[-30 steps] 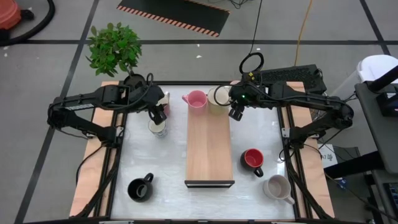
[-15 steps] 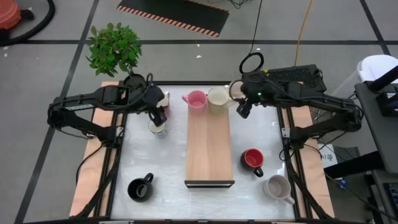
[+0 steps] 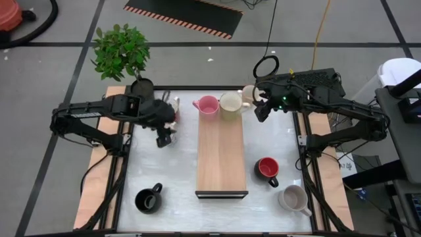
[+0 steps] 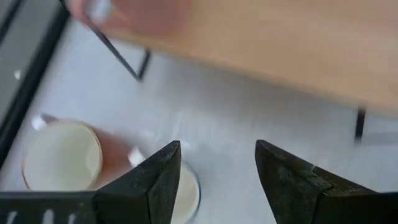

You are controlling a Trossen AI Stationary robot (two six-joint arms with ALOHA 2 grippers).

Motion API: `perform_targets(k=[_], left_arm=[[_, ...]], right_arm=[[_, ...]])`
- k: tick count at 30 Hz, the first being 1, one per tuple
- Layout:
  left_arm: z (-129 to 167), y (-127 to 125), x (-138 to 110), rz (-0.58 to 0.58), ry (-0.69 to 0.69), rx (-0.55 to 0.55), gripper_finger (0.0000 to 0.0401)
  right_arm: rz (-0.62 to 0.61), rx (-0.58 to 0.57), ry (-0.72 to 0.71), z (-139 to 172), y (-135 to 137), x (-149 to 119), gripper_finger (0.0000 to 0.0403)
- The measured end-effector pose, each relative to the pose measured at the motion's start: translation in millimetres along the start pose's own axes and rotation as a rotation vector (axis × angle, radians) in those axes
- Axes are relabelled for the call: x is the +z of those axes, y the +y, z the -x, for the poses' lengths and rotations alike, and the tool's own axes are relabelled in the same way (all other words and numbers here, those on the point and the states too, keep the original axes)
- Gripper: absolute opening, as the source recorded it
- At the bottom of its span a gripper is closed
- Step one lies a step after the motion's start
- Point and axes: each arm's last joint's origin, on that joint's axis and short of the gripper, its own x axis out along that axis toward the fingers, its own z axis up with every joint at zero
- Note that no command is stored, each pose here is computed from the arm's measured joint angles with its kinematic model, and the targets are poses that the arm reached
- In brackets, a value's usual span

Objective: Place coffee mugs
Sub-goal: Put the blue-white mug on the shelf

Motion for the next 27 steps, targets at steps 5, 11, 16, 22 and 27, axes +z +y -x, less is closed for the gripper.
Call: perform_targets(k=[5,11,16,22,27], left_arm=[[-17.2,-8.1,-20.0,-0.175,0.132,-0.007,0.0212],[-47.2,-9.8,-41.9,-0.309,0.239,-0.007,0.0211],[-72.9,-7.9,-59.3,-0.372,0.288,-0.008,0.0211],[-88.7,-4.8,-69.3,-0.394,0.294,0.032,0.0211],[-99.2,0.5,-77.0,-0.311,0.315,0.016,0.0211]], right_arm=[[-0.035,0.026,0.000,3.3,5.3,-2.4,0.0206],[-0.018,0.053,0.008,6.0,12.4,-6.0,0.0206],[0.005,0.040,0.037,6.6,11.8,-9.5,0.0206],[0.089,0.021,0.064,6.5,9.8,-12.3,0.0206],[0.155,-0.018,0.048,6.4,8.2,-11.8,0.0206]])
